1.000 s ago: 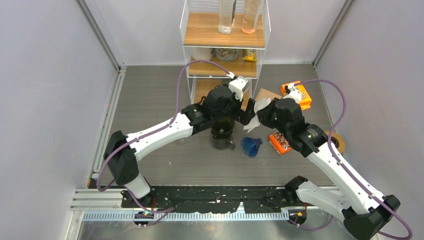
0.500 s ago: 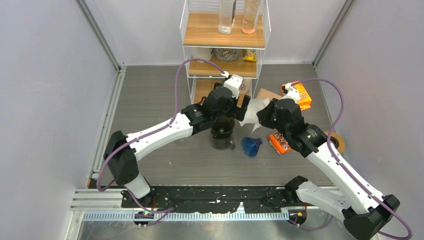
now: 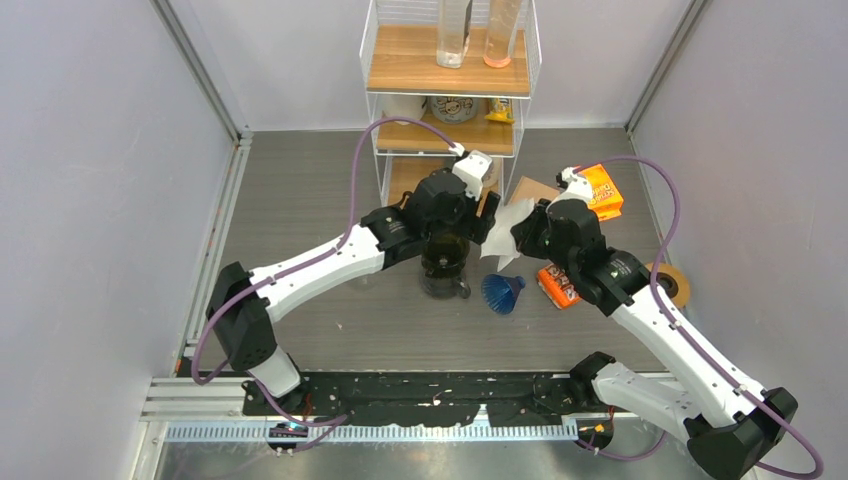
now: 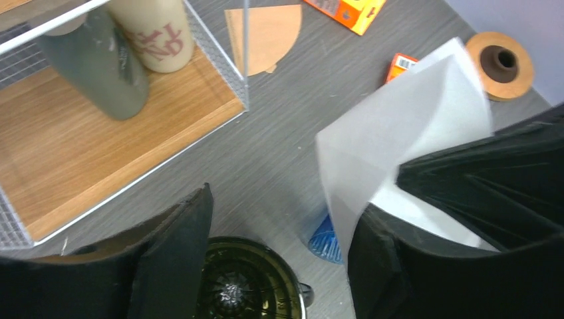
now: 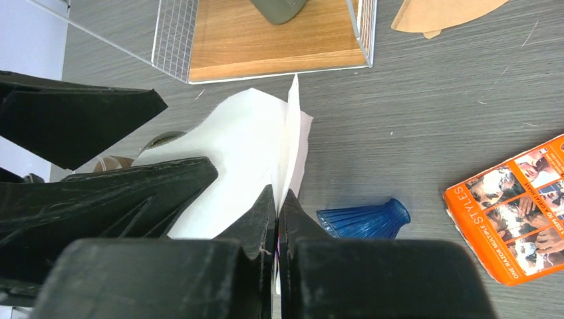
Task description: Place the coffee filter in the dripper
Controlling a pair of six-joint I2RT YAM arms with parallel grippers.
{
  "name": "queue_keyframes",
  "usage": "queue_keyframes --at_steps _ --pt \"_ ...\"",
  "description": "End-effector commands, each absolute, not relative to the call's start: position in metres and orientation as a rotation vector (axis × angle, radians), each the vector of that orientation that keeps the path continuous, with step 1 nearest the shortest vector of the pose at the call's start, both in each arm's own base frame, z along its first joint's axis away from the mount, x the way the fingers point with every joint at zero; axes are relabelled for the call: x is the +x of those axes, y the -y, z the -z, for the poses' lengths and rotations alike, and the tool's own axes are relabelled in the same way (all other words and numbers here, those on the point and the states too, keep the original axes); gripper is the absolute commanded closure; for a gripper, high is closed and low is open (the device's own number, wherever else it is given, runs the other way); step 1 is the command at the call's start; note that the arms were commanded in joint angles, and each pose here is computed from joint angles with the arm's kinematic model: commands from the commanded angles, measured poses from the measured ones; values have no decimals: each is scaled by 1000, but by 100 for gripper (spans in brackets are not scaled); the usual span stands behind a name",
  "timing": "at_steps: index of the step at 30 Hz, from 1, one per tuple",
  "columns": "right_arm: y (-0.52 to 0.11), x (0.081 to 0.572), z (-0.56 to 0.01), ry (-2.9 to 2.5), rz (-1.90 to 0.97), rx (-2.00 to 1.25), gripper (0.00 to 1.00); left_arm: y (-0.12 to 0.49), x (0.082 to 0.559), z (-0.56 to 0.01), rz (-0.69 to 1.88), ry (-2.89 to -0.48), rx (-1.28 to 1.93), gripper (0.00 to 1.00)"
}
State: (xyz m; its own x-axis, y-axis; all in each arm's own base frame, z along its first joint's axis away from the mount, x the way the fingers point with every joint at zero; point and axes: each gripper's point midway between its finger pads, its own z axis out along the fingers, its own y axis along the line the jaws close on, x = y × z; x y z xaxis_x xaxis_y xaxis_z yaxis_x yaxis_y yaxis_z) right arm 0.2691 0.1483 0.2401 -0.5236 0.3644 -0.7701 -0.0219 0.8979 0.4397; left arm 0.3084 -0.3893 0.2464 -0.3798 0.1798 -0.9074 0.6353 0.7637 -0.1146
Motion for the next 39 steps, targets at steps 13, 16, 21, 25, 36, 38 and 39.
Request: queue_keyframes --at_steps 13,16,21,25,36,38,39 --pt "-149 271 -249 -2030 -499 196 95 406 305 -280 640 -1866 652 90" --pt "-145 270 -244 -2048 -466 206 95 394 312 -282 560 -1870 621 100" --pt "-134 267 -237 -2072 -417 224 95 385 317 -286 508 -1845 602 100" --pt "-130 267 -234 -2083 -400 240 95 379 321 -285 467 -1848 587 100" --pt "-129 266 -233 -2093 -420 248 95 381 310 -286 506 -1851 651 100" --pt "-135 264 -236 -2084 -465 224 95 391 296 -285 595 -1838 725 100" --pt "-137 263 -237 -2081 -478 217 95 396 289 -286 637 -1826 756 100"
